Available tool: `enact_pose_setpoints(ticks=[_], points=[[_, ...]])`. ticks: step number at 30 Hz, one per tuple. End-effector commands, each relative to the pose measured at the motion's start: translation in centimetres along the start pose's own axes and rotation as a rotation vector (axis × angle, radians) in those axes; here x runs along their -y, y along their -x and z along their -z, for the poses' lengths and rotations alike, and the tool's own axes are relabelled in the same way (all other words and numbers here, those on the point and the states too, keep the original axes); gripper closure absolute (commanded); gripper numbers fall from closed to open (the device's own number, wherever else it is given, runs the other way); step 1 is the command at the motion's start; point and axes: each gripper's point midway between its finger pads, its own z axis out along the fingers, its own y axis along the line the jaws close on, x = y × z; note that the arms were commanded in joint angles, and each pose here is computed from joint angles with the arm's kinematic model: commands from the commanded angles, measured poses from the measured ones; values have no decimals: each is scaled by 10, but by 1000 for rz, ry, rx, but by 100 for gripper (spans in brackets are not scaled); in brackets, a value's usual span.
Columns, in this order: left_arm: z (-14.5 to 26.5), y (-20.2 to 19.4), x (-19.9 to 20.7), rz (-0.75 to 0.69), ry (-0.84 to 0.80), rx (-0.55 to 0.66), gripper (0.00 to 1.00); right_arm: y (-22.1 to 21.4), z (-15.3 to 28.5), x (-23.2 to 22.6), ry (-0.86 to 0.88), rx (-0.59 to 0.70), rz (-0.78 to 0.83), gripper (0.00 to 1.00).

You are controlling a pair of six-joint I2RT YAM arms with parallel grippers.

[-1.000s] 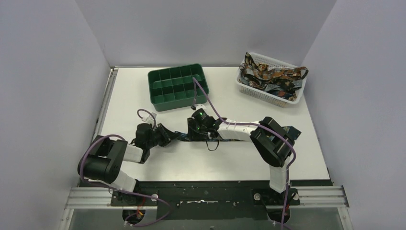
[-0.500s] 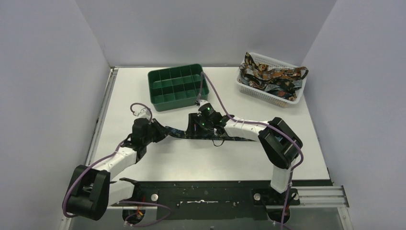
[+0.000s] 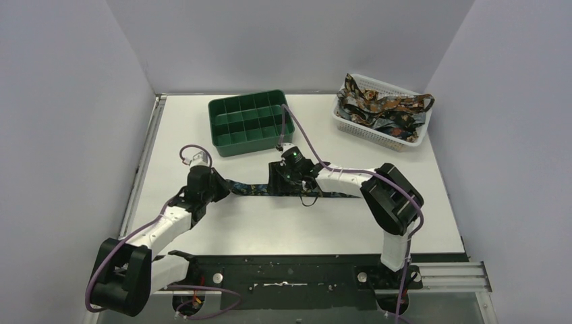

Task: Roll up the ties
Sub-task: Roll the tie at the center of the board.

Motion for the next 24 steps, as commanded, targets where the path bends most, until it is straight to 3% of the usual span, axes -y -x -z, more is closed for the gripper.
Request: enact_pose_setpoints(ticks=[1,16,24], points=[[-1,22,14,5,-15,70,96,2,-8,9,-30,-5,19,48],[6,34,30,-177,96,199,95,-8,-9,-2,41,-23,-29,49],[6,29,41,-351,161,229,95,-6,-9,-6,69,-5,-58,50]])
